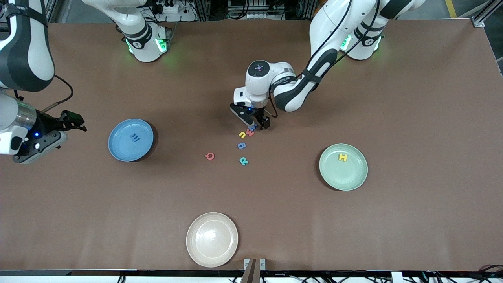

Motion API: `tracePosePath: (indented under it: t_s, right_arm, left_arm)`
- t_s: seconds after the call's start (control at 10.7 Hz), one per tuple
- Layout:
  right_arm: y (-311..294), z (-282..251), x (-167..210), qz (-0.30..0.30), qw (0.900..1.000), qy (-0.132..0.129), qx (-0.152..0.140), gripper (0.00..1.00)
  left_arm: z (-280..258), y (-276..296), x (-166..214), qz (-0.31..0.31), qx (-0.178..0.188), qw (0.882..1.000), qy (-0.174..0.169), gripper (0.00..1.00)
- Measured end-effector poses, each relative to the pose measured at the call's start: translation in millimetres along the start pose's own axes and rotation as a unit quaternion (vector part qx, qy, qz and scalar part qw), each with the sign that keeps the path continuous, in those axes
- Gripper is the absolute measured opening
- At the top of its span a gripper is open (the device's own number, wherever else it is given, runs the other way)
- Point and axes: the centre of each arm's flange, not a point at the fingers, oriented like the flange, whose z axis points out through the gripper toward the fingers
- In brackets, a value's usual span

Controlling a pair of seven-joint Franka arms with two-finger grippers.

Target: Sort upper and lower case letters into plates

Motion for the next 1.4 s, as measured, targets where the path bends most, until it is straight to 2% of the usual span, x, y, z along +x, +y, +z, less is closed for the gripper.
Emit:
tracePosePath:
  t_s: [0.19,0.37,0.75,1.12,1.3,1.4]
  right_arm:
    - [-3,-9,-2,0.0,1.0,0.009,-0.001,1.0]
    - [-5,-12,-1,0.004,1.0,0.022,0.01,1.0]
    - [-21,-35,12,0.05,0.998,0.045,0.004,1.0]
    - [-26,-38,15,0.06,0.997,0.046,0.004,1.0]
    - [-26,-38,15,0.06,0.997,0.046,0.004,1.0]
    - [-26,-38,15,0.06,0.997,0.045,0.004,1.0]
  left_arm:
    - [-1,-2,1,-0.001,0.0,1.0,0.002,0.95]
    - [-4,-12,6,-0.01,0.001,1.0,0.008,0.91]
    - [-12,-29,22,-0.024,0.003,0.999,0.022,0.91]
    - [-1,-16,17,-0.016,-0.002,1.0,0.014,0.9]
    - [1,-12,18,-0.013,-0.004,1.0,0.014,0.84]
    - [0,-11,19,-0.013,-0.004,1.0,0.016,0.74]
